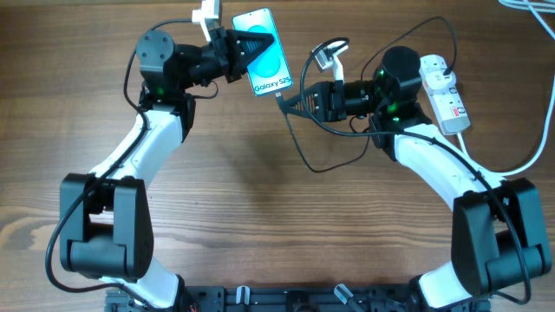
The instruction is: Plug charger to phone and switch on socket
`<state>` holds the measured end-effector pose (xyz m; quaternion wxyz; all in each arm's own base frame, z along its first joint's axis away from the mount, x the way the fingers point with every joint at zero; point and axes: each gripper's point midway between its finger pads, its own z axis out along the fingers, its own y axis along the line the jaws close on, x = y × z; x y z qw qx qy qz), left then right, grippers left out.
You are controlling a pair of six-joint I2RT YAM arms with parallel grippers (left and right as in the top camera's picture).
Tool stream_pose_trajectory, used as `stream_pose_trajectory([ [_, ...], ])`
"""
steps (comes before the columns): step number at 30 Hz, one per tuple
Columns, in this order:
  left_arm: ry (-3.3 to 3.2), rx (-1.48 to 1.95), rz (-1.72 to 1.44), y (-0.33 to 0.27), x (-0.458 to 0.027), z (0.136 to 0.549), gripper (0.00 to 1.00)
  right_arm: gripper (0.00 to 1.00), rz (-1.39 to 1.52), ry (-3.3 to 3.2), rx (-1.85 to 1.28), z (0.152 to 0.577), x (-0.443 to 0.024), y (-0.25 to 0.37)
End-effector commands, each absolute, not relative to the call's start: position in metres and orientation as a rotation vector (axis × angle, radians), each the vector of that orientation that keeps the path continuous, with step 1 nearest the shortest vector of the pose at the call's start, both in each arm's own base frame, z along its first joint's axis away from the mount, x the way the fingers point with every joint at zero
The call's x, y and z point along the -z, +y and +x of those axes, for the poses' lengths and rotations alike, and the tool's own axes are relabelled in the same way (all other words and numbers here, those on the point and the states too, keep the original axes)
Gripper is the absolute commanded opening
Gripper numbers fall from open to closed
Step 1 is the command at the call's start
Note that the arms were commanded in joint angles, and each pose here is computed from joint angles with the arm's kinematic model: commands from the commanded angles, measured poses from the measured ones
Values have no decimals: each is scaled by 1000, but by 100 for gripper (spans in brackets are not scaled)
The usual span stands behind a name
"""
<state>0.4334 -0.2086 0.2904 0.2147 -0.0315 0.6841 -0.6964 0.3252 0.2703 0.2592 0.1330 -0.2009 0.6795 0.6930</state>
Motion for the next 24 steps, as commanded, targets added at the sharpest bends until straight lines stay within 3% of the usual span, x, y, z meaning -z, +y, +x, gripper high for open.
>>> stream_pose_trajectory([
  [1, 1871, 1929, -30, -214, -304, 428, 4, 4, -591, 1935, -1968, 330, -263, 271],
  [13, 1866, 1924, -35, -214, -304, 429, 4, 4, -489, 1983, -1959, 338, -257, 271],
  [24, 1849, 1896, -21, -213, -304, 431, 5, 4, -583, 1991, -2021, 323, -258, 270],
])
